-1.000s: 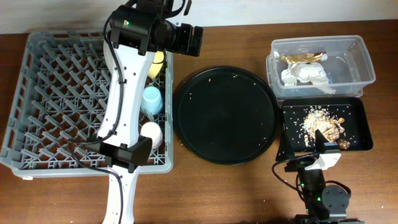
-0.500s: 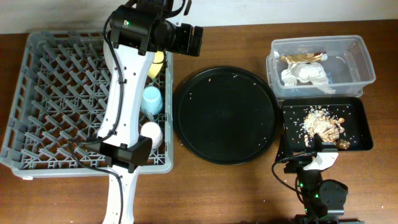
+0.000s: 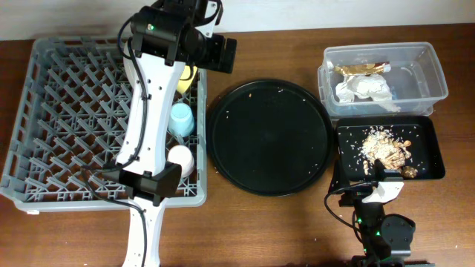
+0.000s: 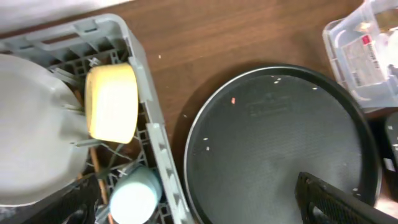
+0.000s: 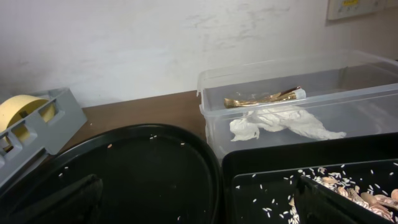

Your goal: Sort waste into correct bins and load items into the dishwasher rack

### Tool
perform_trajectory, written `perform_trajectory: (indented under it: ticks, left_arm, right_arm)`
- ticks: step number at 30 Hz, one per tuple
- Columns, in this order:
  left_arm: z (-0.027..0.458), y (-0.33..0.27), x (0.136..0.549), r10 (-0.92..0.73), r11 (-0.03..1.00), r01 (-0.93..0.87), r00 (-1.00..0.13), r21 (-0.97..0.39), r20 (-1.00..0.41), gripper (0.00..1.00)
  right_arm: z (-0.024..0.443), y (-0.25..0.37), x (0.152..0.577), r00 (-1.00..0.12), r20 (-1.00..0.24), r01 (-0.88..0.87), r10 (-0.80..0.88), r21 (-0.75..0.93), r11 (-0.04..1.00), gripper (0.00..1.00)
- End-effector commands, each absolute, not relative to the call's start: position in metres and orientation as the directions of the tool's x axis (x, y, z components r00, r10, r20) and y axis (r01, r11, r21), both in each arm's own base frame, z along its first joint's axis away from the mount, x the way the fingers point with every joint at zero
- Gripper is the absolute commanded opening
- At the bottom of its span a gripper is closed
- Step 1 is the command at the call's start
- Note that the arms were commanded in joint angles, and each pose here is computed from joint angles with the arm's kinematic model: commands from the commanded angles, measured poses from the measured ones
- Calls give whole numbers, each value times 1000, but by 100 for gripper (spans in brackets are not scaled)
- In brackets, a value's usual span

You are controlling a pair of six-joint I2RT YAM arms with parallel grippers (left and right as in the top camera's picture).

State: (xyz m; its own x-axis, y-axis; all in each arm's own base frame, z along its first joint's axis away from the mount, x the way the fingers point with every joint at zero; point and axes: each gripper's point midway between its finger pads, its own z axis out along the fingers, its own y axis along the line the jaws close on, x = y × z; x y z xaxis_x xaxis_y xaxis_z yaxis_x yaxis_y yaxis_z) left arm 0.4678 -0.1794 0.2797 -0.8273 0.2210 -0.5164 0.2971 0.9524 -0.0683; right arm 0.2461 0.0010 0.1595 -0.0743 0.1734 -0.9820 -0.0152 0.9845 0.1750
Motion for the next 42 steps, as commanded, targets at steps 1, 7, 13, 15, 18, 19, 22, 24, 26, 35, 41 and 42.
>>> perform_trajectory:
  ticks: [1,7,13,15,18,19,22,24,26,35,41,42]
  left_arm:
    - [319,-165,470,277,941,337,-738,20,-615,99]
    - [346,-128,466,225,956,288,-629,46,-744,99]
    - [315,-58,426,124,983,184,-587,16,-800,99]
    - [305,-41,410,103,986,168,-557,9,-824,99]
    - [290,-28,389,99,987,158,-497,22,-862,99]
    - [282,-24,382,93,989,147,-478,25,-873,99]
    - [258,-15,364,80,992,123,-396,34,-915,99]
    - [240,-8,346,71,993,109,-332,36,-940,99]
    - [222,-1,327,66,996,83,-284,44,-956,99]
    - [183,10,266,119,993,5,-125,120,-985,99]
    - [170,9,253,126,992,-10,-39,127,-991,99]
    - [167,9,252,126,992,-9,-42,127,-991,99]
  right_arm:
    - [157,1,246,-77,-984,-10,164,165,986,99]
    - [157,1,246,-77,-983,-10,164,165,986,98]
    - [157,1,246,-77,-983,-10,164,165,986,98]
    - [157,1,246,-77,-983,-10,164,165,986,98]
    - [157,1,246,-77,-983,-10,164,165,986,98]
    - [157,1,246,-77,-983,-10,164,165,986,98]
    - [157,1,246,-77,-983,-10,164,165,986,99]
    - [157,1,246,-77,-983,-10,164,165,986,98]
    - [157,1,246,-77,-983,-10,164,165,986,99]
    - [157,1,246,-77,-983,-10,164,165,986,98]
    - [157,1,246,-77,-983,-10,164,165,986,98]
    - [157,1,246,-77,-983,-10,164,165,986,99]
